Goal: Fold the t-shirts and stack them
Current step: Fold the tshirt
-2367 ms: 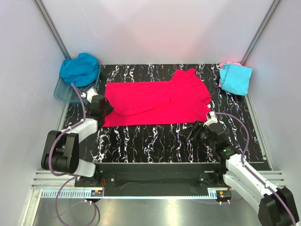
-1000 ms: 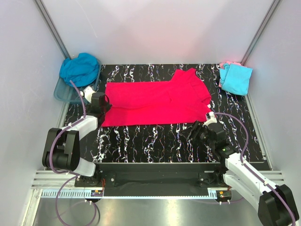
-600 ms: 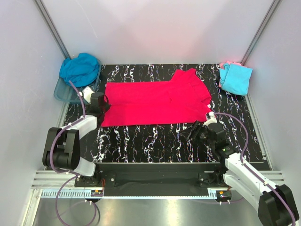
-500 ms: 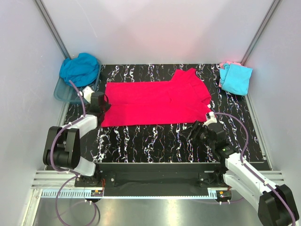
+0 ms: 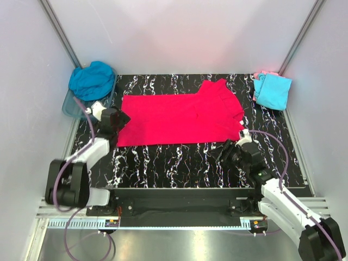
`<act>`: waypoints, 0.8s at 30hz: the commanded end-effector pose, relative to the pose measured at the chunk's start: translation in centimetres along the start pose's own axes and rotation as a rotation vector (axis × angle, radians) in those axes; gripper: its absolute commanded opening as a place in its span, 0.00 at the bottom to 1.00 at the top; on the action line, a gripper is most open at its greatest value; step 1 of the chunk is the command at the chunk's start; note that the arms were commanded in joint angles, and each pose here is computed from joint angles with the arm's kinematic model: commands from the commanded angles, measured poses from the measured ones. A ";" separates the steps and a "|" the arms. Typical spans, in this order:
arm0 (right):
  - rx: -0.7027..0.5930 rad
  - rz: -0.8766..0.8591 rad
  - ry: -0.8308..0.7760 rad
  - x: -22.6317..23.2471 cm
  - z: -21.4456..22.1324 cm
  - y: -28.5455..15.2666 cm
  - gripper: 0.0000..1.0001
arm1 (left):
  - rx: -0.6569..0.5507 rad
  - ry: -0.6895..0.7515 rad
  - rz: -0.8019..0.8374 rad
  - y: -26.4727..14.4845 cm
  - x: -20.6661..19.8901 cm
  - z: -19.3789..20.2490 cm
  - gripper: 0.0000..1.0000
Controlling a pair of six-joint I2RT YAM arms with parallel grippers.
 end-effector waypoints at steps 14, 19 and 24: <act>-0.233 0.146 -0.096 9.7 -20.4 4.0 0.68 | 0.204 0.113 0.551 -11.9 -7.0 6.6 0.81; -0.224 0.318 0.055 5.8 -28.8 13.0 0.70 | 0.177 0.169 0.480 -11.4 -2.9 7.6 0.82; -0.058 0.208 0.018 -2.8 -32.1 21.7 0.70 | 0.174 0.215 0.496 -11.4 -1.4 8.3 0.82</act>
Point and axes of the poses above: each gripper's point midway between its finger pads, its own y axis out along the fingers, its own x axis along the line the jaws close on, z = x × y, the point moved 4 cm from there along -y, back along the fingers, and after that the axes turned 10 degrees about -y, right-handed, at the moved point
